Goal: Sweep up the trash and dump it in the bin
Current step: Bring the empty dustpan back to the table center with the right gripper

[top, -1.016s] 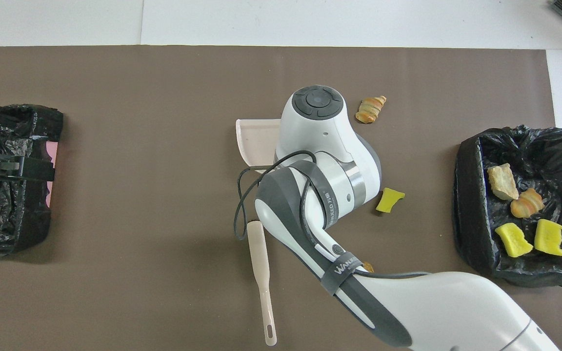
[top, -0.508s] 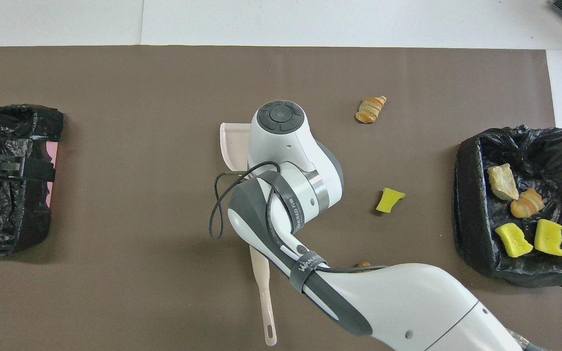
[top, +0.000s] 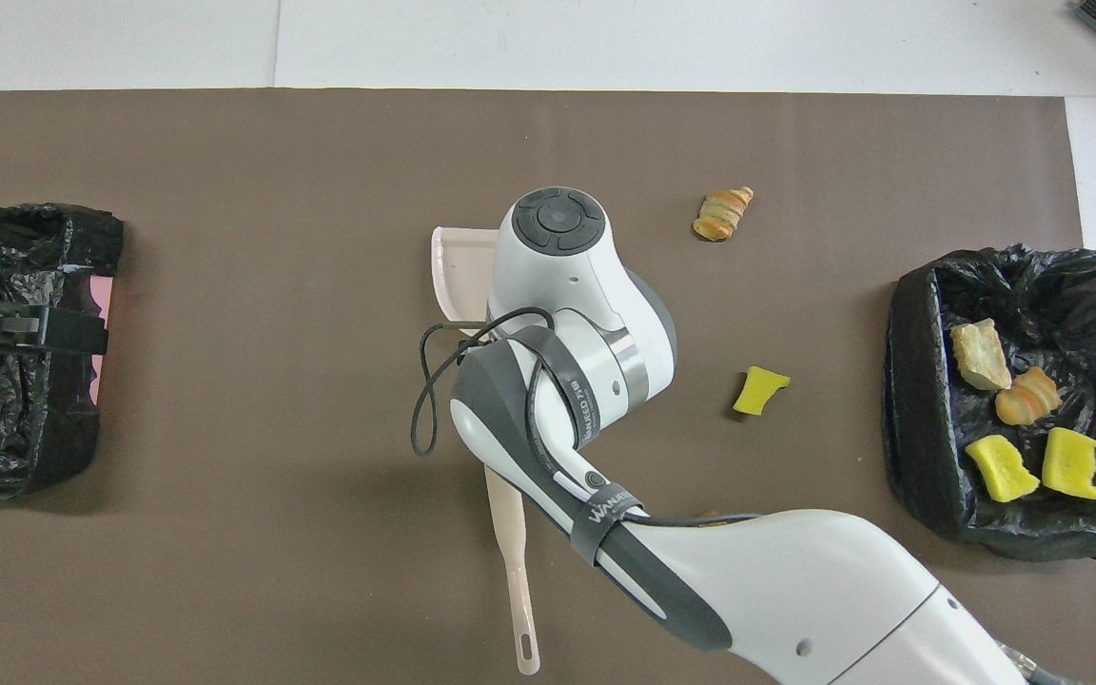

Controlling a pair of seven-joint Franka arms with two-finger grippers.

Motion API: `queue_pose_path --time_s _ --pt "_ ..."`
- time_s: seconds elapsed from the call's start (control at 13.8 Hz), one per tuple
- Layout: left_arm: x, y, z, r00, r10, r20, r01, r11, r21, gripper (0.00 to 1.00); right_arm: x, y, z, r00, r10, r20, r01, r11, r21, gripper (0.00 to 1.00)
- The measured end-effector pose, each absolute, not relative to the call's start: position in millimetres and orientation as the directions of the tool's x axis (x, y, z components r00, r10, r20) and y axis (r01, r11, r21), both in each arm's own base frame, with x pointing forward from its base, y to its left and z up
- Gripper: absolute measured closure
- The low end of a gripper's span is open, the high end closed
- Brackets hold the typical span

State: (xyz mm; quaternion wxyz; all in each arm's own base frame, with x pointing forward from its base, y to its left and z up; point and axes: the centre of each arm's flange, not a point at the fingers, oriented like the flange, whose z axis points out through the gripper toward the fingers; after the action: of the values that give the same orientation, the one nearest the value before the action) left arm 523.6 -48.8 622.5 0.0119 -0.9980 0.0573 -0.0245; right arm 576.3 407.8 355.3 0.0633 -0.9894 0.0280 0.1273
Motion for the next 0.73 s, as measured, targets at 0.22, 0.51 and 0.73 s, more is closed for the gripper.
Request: queue_pose_path --time_s 0.22,0.51,0.73 --pt "524.7 -48.9 623.3 0.992 -0.115 0.057 -0.114 -0.993 -0.027 0.00 564.3 403.2 371.5 0.953 -0.026 -0.302 -0.054 -0.995 -0.085 0.00" --pt "535.1 -50.9 625.1 0.985 -0.118 0.122 -0.115 -0.993 -0.028 0.00 513.9 415.0 383.7 0.934 0.026 -0.355 0.013 -0.999 -0.040 0.00" --pt "552.8 -57.5 608.3 0.984 -0.120 0.131 -0.119 -0.993 -0.015 0.00 462.0 431.1 385.1 0.926 0.080 -0.370 0.080 -0.997 -0.016 0.00"
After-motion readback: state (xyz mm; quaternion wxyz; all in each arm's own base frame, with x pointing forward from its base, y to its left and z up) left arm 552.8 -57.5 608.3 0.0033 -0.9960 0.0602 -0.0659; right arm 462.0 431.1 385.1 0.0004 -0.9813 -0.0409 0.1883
